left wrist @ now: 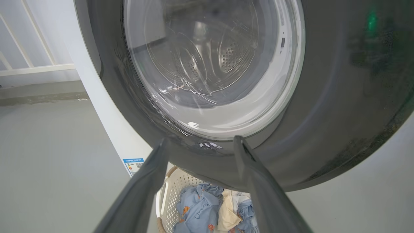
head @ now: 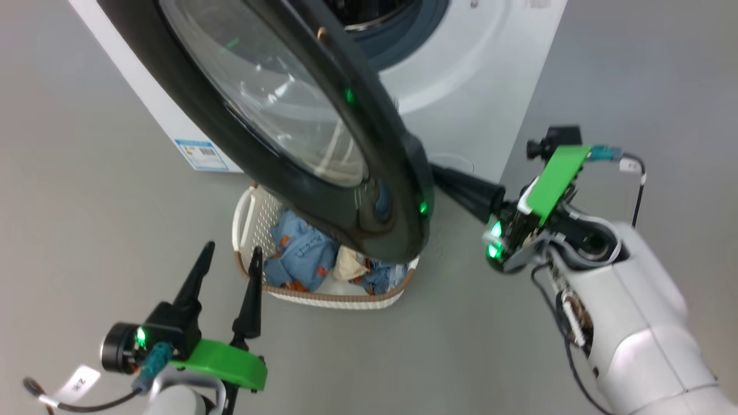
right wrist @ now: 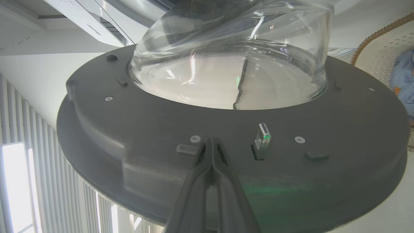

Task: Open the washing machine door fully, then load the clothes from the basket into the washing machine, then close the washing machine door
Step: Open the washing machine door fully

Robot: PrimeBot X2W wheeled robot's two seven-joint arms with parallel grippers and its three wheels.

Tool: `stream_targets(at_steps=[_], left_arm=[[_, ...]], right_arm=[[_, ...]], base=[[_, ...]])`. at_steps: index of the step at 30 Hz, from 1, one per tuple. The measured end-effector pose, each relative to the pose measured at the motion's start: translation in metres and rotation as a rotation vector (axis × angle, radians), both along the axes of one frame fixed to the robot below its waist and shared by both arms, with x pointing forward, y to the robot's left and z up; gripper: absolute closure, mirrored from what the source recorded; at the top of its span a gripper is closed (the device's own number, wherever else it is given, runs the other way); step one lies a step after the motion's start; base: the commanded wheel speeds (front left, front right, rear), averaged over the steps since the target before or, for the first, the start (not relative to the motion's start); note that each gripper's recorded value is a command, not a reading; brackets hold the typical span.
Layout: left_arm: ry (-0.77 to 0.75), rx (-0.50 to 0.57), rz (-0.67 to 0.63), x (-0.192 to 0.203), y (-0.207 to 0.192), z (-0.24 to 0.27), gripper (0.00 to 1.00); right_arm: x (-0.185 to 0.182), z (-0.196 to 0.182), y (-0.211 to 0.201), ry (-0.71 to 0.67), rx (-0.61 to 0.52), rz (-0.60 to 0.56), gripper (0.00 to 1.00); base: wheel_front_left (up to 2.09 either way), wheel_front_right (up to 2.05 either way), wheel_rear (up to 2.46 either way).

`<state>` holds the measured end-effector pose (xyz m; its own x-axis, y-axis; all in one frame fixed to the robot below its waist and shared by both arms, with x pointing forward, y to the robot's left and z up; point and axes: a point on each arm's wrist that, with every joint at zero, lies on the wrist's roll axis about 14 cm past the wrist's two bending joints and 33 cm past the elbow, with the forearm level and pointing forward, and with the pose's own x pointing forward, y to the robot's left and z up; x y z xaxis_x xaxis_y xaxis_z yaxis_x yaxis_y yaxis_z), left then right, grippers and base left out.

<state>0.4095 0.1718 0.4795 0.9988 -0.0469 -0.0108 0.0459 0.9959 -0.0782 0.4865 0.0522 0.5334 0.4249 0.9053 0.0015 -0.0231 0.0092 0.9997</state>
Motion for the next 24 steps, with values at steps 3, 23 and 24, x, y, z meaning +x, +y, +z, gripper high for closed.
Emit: stream_targets(at_steps=[3,23,24], left_arm=[[-0.002,-0.002,0.004,-0.010,0.001,0.002,0.00],[-0.036,-0.012,0.029,-0.049,0.009,0.015,0.00],[-0.035,-0.013,0.029,-0.050,0.008,0.014,0.00]], right_arm=[[-0.014,0.000,0.006,0.005,-0.008,0.000,1.00],[-0.070,0.001,0.037,0.028,-0.033,0.035,1.00],[-0.070,0.001,0.038,0.030,-0.032,0.034,1.00]], base=[[0.00,0.00,0.00],[0.00,0.00,0.00],[0.00,0.00,0.00]])
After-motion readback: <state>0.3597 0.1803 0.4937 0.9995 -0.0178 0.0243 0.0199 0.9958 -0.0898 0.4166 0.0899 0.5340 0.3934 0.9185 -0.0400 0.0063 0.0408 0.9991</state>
